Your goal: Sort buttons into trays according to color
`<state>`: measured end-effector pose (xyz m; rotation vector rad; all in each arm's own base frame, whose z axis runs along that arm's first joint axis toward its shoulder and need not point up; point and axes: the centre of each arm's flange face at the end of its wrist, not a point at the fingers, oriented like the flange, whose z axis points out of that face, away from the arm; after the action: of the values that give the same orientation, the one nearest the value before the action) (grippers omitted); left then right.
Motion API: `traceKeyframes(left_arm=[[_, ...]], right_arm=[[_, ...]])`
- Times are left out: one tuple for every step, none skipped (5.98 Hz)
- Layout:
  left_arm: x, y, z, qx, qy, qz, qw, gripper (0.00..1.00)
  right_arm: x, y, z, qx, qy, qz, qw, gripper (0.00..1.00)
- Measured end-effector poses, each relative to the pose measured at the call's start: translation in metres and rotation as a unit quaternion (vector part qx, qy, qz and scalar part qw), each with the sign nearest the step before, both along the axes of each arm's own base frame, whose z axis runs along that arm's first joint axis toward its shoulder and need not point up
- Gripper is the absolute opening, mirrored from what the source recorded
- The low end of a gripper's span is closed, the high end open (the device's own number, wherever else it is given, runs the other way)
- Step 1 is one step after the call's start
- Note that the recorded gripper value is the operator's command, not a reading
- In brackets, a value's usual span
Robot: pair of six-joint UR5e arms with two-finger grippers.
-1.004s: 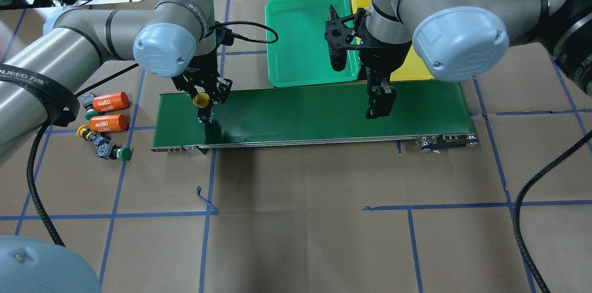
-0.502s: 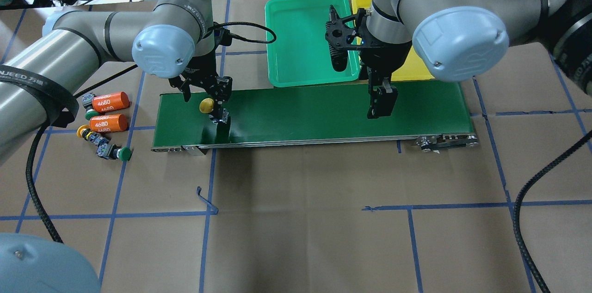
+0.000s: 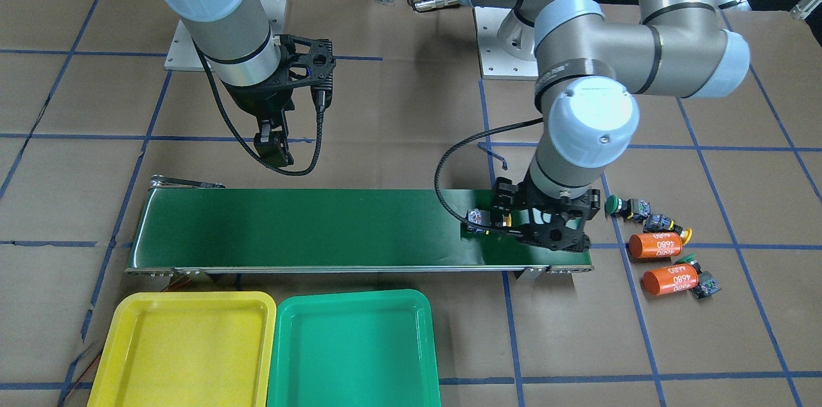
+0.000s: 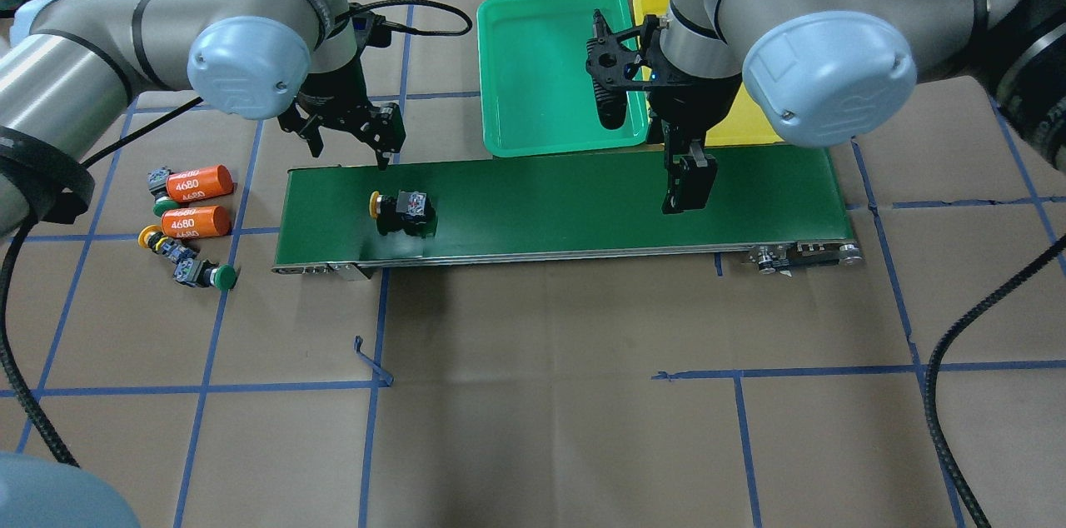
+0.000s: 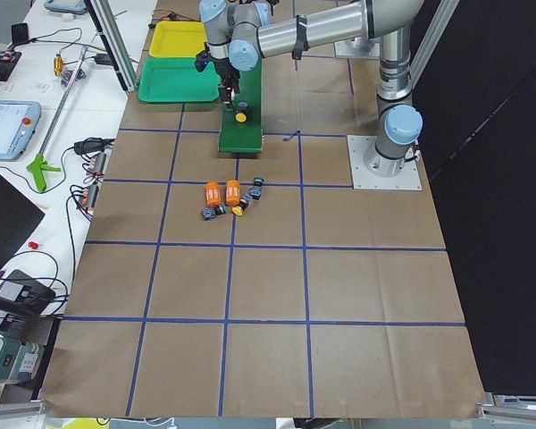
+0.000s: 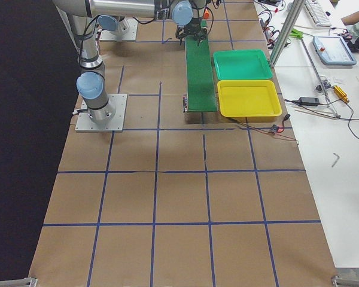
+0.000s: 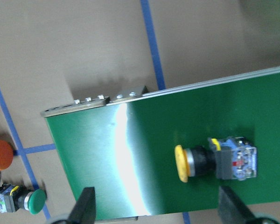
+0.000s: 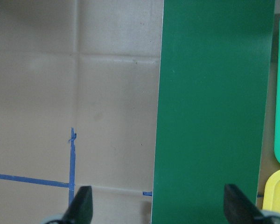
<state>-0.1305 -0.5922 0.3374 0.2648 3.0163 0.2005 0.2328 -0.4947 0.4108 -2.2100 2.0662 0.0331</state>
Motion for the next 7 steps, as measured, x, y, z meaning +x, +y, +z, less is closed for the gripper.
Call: traceKeyframes(left_arm=[[0.045, -0.003, 0.010, -0.001, 0.007, -0.001, 1.0000, 0.92], [0.094, -0.003, 0.011, 0.005, 0.015, -0.022, 0.9996, 0.91], [0.143, 0.000, 0.009, 0.014, 0.024, -0.046, 0.9986, 0.89], [0.191, 0.007, 0.000, 0.027, 0.038, -0.078, 0.9959, 0.89], [0.224, 0.018, -0.015, 0.036, 0.051, -0.108, 0.9921, 0.88], [0.242, 0.025, -0.028, 0.035, 0.057, -0.149, 0.9866, 0.87], [0.254, 0.027, -0.036, 0.032, 0.061, -0.204, 0.9766, 0.88]], right_arm=[[0.000, 0.000, 0.000, 0.000, 0.000, 0.001, 1.0000, 1.00], [0.000, 0.000, 0.000, 0.000, 0.000, 0.001, 1.0000, 1.00], [0.001, 0.000, 0.000, 0.000, 0.000, 0.002, 1.0000, 1.00], [0.001, 0.000, -0.001, 0.000, 0.000, 0.002, 1.0000, 1.00], [0.001, 0.000, 0.000, -0.001, 0.000, 0.001, 1.0000, 1.00], [0.000, -0.001, 0.000, -0.005, 0.002, -0.002, 1.0000, 1.00], [0.000, -0.003, -0.003, -0.012, 0.005, -0.004, 0.9999, 1.00]])
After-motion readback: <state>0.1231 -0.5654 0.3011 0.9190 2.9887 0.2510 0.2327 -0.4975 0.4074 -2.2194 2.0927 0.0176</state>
